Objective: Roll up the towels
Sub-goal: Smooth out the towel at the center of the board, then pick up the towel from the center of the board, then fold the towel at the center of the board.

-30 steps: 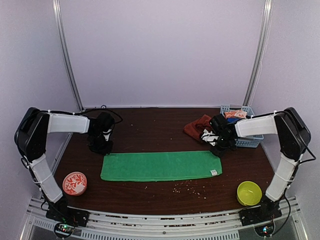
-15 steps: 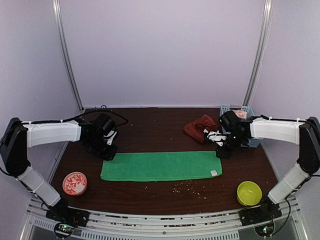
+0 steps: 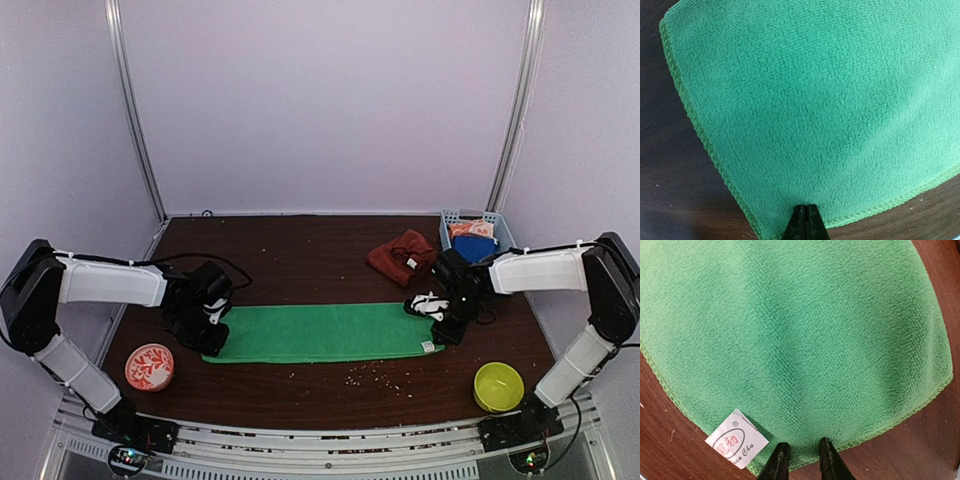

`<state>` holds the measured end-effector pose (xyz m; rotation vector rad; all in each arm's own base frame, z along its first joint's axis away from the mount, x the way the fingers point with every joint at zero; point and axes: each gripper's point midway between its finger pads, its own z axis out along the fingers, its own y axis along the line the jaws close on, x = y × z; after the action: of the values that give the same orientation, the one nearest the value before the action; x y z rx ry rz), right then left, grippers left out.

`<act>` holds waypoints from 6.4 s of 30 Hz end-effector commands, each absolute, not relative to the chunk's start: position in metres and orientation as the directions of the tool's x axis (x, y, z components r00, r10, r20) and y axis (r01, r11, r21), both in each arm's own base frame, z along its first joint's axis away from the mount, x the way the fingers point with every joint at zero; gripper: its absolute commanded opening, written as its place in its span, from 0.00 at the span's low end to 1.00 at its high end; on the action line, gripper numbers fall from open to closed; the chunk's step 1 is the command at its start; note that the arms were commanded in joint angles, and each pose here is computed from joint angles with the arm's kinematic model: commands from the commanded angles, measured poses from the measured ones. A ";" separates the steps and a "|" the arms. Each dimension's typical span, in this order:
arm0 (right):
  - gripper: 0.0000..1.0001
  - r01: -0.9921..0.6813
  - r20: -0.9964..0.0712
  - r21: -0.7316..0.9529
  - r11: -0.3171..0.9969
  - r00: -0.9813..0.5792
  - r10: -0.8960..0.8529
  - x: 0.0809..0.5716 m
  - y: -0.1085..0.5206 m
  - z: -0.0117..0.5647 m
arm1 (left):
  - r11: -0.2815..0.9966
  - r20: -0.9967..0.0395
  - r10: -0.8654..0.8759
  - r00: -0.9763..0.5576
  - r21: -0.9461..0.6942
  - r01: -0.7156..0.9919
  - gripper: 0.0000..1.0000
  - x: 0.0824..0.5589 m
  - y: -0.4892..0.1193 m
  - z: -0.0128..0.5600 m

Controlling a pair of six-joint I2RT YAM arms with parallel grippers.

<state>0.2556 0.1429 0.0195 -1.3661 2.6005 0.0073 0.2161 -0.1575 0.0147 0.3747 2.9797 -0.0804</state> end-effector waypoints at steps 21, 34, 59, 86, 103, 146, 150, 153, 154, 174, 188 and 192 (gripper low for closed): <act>0.27 -0.776 -0.098 -0.275 0.568 -0.565 -0.819 0.253 0.087 0.048 | 0.927 -0.148 0.375 -0.915 0.030 0.374 0.00 0.196 -0.195 0.056; 0.41 -0.547 -0.270 -0.131 0.827 -0.783 -0.560 0.304 0.078 0.078 | 0.928 -0.225 0.369 -0.902 0.035 0.371 0.46 0.214 -0.191 0.058; 0.28 -0.516 -0.145 0.087 0.852 -0.853 -0.501 0.293 0.094 0.006 | 0.939 -0.207 0.342 -0.917 0.111 0.325 0.46 0.228 -0.177 0.040; 0.00 -0.585 -0.385 0.293 0.756 -0.796 -0.467 0.309 0.150 0.109 | 0.977 -0.190 0.205 -0.960 0.105 0.188 0.42 0.228 -0.144 0.027; 0.00 -0.717 -0.420 0.482 0.504 -0.694 -0.585 0.274 0.263 0.139 | 0.977 -0.124 0.187 -0.975 0.125 0.172 0.41 0.221 -0.131 0.014; 0.00 -0.671 -0.431 0.715 0.196 -0.644 -0.632 0.228 0.546 0.126 | 0.989 -0.165 0.084 -0.983 -0.104 0.103 0.38 0.208 -0.154 0.003; 0.00 -0.655 -0.432 0.735 0.174 -0.650 -0.625 0.223 0.556 0.128 | 0.989 -0.177 0.071 -0.982 -0.114 0.092 0.38 0.209 -0.154 0.006; 0.00 -0.654 -0.438 0.738 0.165 -0.651 -0.620 0.222 0.562 0.128 | 0.989 -0.187 0.066 -0.980 -0.115 0.088 0.38 0.210 -0.154 0.008; 0.00 -0.654 -0.440 0.738 0.166 -0.653 -0.617 0.224 0.564 0.127 | 0.990 -0.189 0.065 -0.980 -0.113 0.087 0.38 0.210 -0.153 0.008; 0.00 -0.607 -0.397 0.774 0.182 -0.688 -0.607 0.226 0.584 0.087 | 0.992 -0.217 0.031 -0.976 -0.113 0.057 0.38 0.208 -0.147 0.013; 0.07 -0.601 -0.396 0.779 0.180 -0.694 -0.602 0.223 0.593 0.078 | 0.993 -0.235 0.011 -0.972 -0.115 0.039 0.38 0.209 -0.145 0.020; 0.33 -0.591 -0.418 0.802 0.090 -0.661 -0.623 0.211 0.594 0.096 | 0.995 -0.283 -0.018 -0.959 -0.097 0.010 0.37 0.215 -0.138 0.036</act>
<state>0.2245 0.5842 0.0742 -1.2161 2.4555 1.5826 0.2106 -0.1457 0.0206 0.0520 2.8962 -0.1663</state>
